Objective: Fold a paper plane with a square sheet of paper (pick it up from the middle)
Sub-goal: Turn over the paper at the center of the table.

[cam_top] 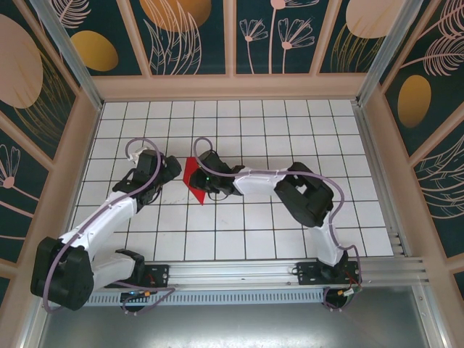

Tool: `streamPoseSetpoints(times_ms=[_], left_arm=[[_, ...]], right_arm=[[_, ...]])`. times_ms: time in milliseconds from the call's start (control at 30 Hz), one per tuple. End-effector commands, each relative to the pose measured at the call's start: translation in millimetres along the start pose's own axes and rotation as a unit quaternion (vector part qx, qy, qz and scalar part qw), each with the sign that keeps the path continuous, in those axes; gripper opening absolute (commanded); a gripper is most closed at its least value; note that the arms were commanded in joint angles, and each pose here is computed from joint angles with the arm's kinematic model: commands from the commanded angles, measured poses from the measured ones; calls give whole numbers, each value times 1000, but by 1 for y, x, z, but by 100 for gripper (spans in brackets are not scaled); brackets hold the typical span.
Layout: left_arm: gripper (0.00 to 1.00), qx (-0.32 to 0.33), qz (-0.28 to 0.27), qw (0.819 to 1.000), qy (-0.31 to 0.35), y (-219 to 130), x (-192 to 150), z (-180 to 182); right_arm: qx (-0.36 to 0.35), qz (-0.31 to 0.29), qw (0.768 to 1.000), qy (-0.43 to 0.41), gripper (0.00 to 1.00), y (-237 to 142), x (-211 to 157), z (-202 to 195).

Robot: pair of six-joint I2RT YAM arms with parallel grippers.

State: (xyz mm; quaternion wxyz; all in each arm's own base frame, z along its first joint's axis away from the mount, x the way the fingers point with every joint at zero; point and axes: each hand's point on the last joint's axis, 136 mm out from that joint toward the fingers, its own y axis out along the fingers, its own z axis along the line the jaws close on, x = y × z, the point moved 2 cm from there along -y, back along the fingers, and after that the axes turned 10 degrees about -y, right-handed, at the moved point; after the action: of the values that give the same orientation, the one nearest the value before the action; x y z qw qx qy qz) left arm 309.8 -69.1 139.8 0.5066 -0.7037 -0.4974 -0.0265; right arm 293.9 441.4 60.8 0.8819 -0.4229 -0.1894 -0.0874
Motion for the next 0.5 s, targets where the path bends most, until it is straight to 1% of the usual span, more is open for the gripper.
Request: streamPoseSetpoints(times_ms=[0,133,233,300,400,467], left_arm=[[99,4,-9,1000,-12,-2,3,4],[98,0,-2,1000,-10,0,2,2],[99,-5,5,1000,-6,1,-2,1],[98,-10,11,1000,0,2,-4,0],[98,-19,20,1000,7,4,-7,-3],[99,-24,28,999,10,5,-9,-5]], right_arm=[[-28,36,999,-15,27,8,-10,-7],[-65,68,994,-46,27,9,-22,-26],[-96,91,986,-97,27,0,-32,-49],[-120,102,976,-153,28,-11,-41,-67],[-126,125,958,-227,28,-30,-57,-88],[-124,137,948,-259,28,-42,-65,-99]])
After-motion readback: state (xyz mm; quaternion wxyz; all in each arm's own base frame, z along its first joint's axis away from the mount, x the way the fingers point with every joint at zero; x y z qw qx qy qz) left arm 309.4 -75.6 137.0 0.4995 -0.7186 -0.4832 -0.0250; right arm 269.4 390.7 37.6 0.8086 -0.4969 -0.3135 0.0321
